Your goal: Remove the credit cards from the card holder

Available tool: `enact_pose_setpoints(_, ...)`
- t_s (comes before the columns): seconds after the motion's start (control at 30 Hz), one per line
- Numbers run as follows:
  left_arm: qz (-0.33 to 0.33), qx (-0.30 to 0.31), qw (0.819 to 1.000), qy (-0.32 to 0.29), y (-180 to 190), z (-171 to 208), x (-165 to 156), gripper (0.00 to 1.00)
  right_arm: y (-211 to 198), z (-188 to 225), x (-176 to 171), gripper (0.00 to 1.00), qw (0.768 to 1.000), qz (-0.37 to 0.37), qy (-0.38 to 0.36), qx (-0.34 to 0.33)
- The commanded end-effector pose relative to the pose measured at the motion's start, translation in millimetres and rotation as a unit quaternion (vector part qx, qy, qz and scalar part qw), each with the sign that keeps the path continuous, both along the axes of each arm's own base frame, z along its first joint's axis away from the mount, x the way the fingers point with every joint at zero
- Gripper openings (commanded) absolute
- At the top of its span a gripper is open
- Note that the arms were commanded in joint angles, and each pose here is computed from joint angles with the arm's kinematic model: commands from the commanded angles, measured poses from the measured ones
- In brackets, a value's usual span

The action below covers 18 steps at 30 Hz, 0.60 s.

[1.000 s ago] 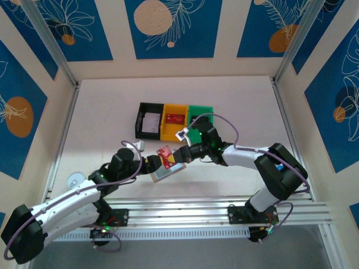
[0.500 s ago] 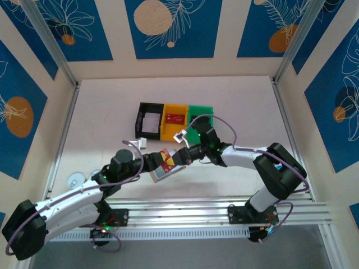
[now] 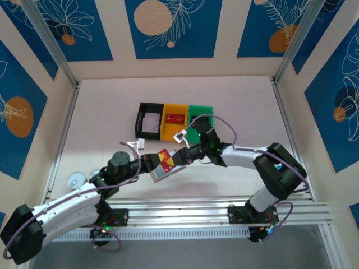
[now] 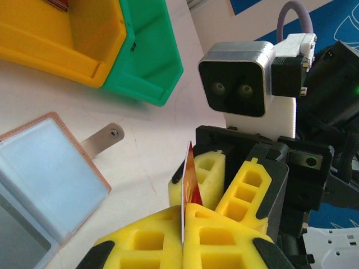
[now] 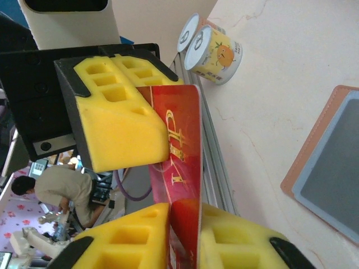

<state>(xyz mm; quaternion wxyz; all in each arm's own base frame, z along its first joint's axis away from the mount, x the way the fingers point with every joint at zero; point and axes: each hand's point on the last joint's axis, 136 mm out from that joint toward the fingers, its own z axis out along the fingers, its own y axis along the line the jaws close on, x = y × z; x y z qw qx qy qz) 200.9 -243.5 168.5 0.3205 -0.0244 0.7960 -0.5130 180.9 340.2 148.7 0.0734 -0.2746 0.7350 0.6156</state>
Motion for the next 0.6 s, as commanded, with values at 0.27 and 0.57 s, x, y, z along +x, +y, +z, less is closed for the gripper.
enact_pose_setpoints(0.27,-0.113,0.208,0.97,0.059,22,-3,-21,0.0,-21,9,19,0.44,0.998,-0.058,-0.03,-0.011)
enact_pose_setpoints(0.57,-0.26,0.278,0.917,0.119,17,1,-44,0.0,-28,17,20,0.46,0.996,-0.07,-0.049,-0.005)
